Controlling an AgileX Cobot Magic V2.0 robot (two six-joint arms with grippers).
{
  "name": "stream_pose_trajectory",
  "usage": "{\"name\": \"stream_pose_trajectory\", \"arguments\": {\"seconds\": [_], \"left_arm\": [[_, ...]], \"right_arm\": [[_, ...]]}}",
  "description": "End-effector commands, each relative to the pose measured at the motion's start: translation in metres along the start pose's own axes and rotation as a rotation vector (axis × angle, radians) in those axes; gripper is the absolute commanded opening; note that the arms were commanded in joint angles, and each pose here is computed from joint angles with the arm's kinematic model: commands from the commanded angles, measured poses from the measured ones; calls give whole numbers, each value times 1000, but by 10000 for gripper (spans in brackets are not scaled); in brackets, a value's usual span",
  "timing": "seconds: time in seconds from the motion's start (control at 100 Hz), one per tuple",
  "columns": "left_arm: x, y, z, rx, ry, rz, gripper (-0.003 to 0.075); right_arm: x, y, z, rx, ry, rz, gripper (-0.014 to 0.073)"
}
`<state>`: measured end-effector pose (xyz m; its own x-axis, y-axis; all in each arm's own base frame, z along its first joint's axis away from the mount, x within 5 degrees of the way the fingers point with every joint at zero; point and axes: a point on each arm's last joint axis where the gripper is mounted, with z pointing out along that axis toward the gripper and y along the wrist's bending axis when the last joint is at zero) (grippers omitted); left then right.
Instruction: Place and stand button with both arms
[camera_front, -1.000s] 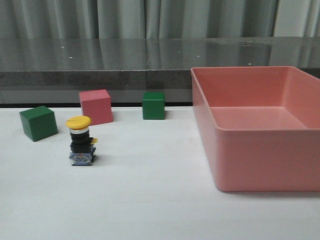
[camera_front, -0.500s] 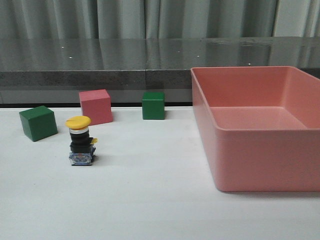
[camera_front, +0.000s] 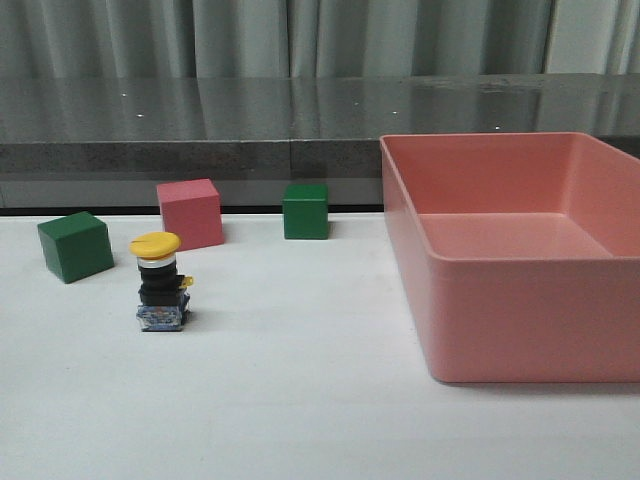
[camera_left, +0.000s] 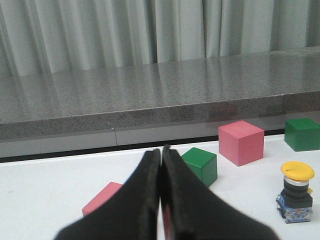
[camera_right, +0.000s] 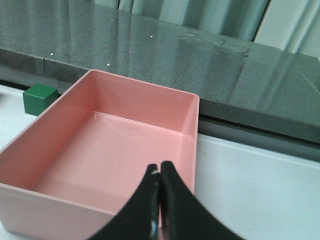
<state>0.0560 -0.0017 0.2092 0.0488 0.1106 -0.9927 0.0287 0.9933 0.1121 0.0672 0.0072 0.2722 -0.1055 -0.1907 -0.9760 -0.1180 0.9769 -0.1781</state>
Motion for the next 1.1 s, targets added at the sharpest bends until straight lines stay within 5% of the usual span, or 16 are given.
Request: {"name": "stream_pose_trajectory", "arguments": {"seconds": [0.0, 0.38, 1.09], "left_arm": [[6, -2, -1, 1, -69, -21, -20], [6, -2, -1, 1, -69, -21, -20], [6, -2, -1, 1, -69, -21, -20]], "right_arm": [[-3, -3, -6, 54, -157, 60, -76], [62, 9, -5, 53, -225, 207, -76], [63, 9, -5, 52, -219, 214, -76]]}}
